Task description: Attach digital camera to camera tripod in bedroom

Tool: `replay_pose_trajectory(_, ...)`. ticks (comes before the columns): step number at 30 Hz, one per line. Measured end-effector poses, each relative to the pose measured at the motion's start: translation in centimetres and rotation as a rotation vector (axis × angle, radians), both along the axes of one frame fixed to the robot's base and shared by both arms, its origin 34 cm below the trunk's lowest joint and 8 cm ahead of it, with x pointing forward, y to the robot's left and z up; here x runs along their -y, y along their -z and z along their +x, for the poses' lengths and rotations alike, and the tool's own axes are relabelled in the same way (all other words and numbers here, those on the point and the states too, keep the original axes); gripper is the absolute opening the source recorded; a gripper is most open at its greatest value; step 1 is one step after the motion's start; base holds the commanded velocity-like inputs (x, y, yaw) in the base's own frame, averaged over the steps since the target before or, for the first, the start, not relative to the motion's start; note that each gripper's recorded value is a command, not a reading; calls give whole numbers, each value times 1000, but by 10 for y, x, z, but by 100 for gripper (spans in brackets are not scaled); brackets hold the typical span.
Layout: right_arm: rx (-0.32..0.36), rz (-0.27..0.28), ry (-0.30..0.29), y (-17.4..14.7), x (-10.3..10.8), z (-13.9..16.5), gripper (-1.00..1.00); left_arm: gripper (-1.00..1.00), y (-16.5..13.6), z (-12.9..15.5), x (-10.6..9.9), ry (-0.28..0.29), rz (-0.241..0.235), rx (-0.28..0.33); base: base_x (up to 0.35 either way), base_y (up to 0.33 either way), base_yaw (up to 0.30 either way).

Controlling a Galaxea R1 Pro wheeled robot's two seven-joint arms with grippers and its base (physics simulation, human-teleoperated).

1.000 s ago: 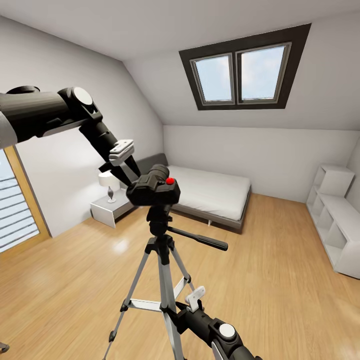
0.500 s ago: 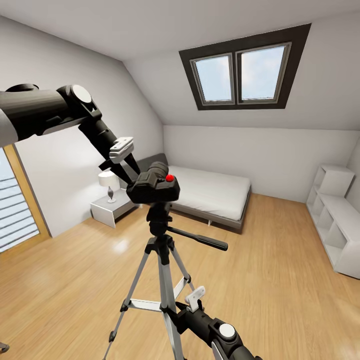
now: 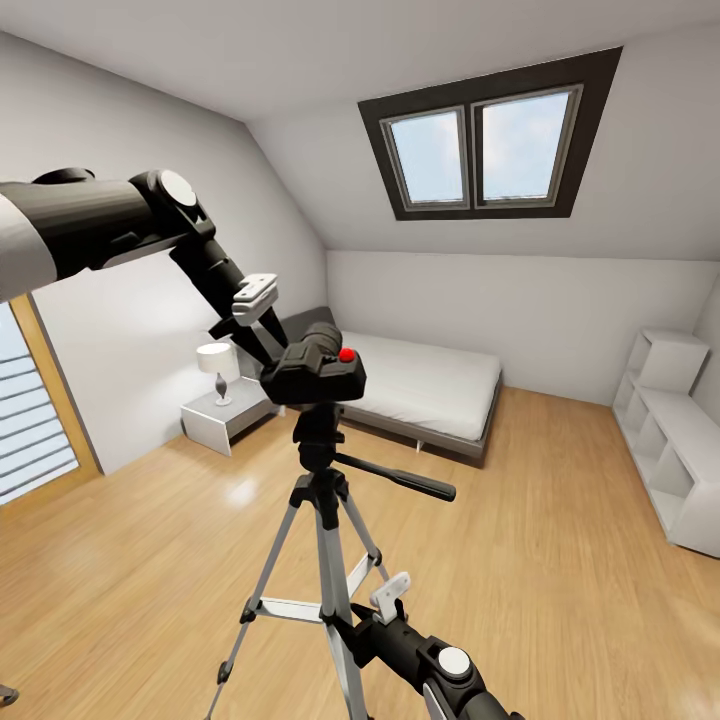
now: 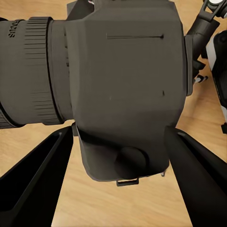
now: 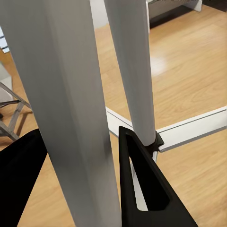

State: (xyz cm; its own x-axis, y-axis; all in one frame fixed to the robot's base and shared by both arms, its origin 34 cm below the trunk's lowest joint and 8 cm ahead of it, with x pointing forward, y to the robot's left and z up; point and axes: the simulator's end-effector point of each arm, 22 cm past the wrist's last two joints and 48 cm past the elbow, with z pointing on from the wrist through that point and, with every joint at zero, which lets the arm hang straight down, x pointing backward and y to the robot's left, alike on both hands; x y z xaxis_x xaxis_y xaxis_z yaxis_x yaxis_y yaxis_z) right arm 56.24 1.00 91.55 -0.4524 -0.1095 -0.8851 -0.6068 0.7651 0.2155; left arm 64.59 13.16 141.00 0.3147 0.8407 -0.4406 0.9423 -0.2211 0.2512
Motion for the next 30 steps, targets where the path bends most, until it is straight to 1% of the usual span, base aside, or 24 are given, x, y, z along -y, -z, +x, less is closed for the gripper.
replay_pose_trajectory(30,1,1,0,-1,0,0,-100,-100,9,1,1,-1,9,-14,0,0,0)
